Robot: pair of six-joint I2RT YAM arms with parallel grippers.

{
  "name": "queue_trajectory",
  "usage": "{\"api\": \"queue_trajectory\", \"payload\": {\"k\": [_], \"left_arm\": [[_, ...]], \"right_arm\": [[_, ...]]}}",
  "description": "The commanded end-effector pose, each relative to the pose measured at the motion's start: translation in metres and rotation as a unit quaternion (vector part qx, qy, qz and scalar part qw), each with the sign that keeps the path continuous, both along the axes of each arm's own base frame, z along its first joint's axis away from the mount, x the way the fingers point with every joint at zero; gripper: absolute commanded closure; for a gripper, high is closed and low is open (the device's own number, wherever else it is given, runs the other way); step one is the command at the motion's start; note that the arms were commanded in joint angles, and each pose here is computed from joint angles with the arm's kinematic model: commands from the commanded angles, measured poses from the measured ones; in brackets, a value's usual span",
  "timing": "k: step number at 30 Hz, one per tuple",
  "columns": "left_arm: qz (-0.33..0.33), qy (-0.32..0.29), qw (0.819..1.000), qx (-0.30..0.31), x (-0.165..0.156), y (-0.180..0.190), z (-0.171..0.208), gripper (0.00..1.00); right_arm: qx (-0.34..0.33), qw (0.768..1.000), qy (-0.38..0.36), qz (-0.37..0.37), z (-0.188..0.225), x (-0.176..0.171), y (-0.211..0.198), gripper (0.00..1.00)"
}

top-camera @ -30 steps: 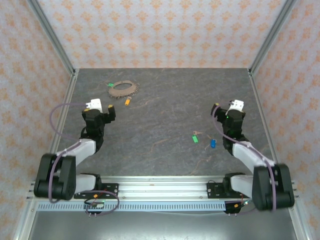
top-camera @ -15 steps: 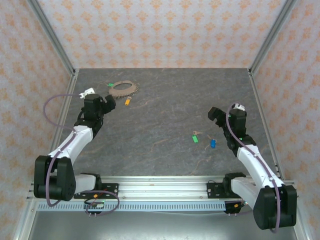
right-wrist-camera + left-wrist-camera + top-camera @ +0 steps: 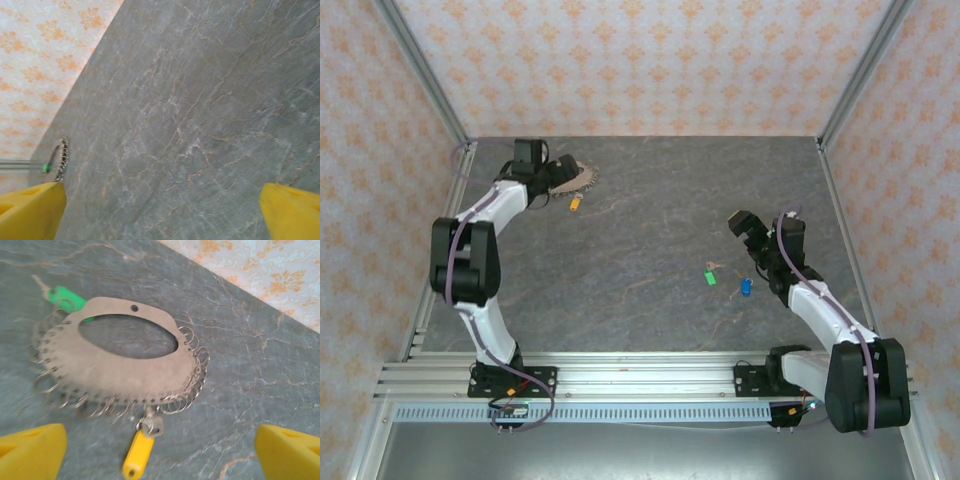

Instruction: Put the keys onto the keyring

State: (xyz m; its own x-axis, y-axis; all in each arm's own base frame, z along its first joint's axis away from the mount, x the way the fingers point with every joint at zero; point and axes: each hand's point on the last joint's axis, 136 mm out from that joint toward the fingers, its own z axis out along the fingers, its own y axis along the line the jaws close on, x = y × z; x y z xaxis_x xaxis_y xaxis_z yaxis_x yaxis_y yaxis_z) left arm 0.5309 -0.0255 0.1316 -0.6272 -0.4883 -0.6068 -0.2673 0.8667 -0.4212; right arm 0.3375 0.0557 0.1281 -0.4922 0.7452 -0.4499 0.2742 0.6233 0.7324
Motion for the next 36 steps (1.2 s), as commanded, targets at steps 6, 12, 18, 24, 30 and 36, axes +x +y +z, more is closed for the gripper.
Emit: {"api": "queue_trajectory", "payload": {"k": [6, 12, 18, 24, 30, 36], "left_arm": [[-0.049, 0.086, 0.994, -0.055, 0.051, -0.036, -0.041, 0.08], [-0.045, 0.108, 0.992, -0.042, 0.082, -0.037, -0.059, 0.10], [-0.033, 0.144, 0.989, -0.027, 0.079, -0.036, -0.078, 0.10], [-0.043, 0.160, 0.986, -0.019, 0.062, -0.047, -0.083, 0.10], [-0.035, 0.170, 0.984, -0.051, 0.027, -0.071, -0.082, 0.11], [-0.019, 0.145, 0.984, -0.098, -0.017, -0.100, -0.067, 0.12]], "right_arm": [[0.053, 0.998, -0.022, 0.032, 0.018, 0.017, 0.022, 0.06], [0.036, 0.995, -0.015, 0.087, 0.021, 0.021, 0.043, 0.07], [0.027, 0.995, -0.014, 0.099, 0.022, 0.031, 0.046, 0.07], [0.022, 0.993, -0.008, 0.113, 0.018, 0.030, 0.049, 0.07], [0.036, 0.989, 0.017, 0.139, 0.007, 0.020, 0.060, 0.10], [0.030, 0.983, 0.062, 0.168, -0.015, 0.003, 0.076, 0.18]]}}
